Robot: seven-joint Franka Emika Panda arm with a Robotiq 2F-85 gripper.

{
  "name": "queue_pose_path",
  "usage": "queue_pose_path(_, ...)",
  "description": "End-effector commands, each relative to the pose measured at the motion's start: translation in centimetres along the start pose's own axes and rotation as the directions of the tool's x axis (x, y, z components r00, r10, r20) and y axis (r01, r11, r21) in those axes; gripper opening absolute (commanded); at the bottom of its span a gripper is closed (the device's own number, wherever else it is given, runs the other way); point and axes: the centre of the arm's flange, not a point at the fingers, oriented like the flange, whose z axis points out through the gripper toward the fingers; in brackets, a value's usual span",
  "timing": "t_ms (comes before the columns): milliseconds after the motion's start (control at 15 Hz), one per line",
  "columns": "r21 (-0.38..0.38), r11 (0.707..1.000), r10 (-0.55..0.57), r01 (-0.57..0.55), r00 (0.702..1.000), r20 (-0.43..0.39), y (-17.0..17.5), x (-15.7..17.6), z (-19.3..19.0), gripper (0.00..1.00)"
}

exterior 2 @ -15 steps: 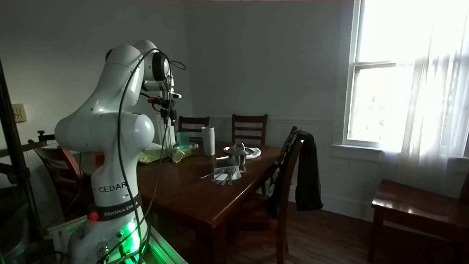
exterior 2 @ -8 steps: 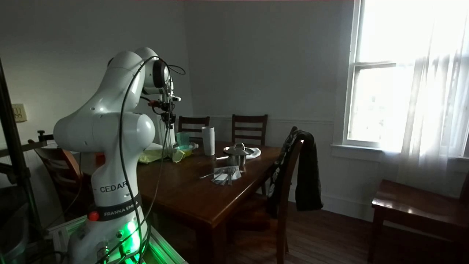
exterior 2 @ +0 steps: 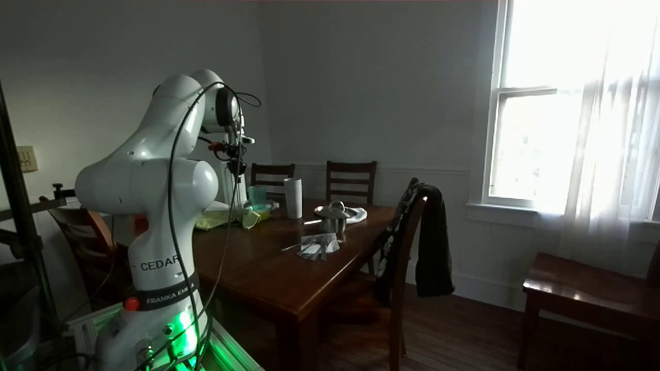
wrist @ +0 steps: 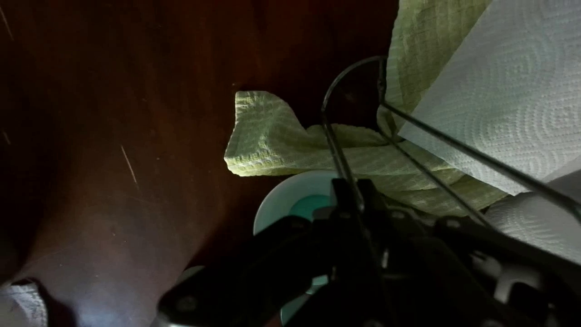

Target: Move the silver object to the right

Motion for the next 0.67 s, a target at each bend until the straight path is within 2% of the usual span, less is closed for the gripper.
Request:
queue_pose_path(0,-0.013,1.0,0.01,-0.009,0.999,0.037,-0.7,0.6,-0.7,0.0)
queue_pose_path(333,0.011,1.0,-0.019,0.018,0.998,0.065,-0.1,0.0,-2.6,0.02)
queue_pose_path(600,-0.011,0.999,-0.046,0.047,0.995,0.087,1.7,-1.2,-4.0,0.02)
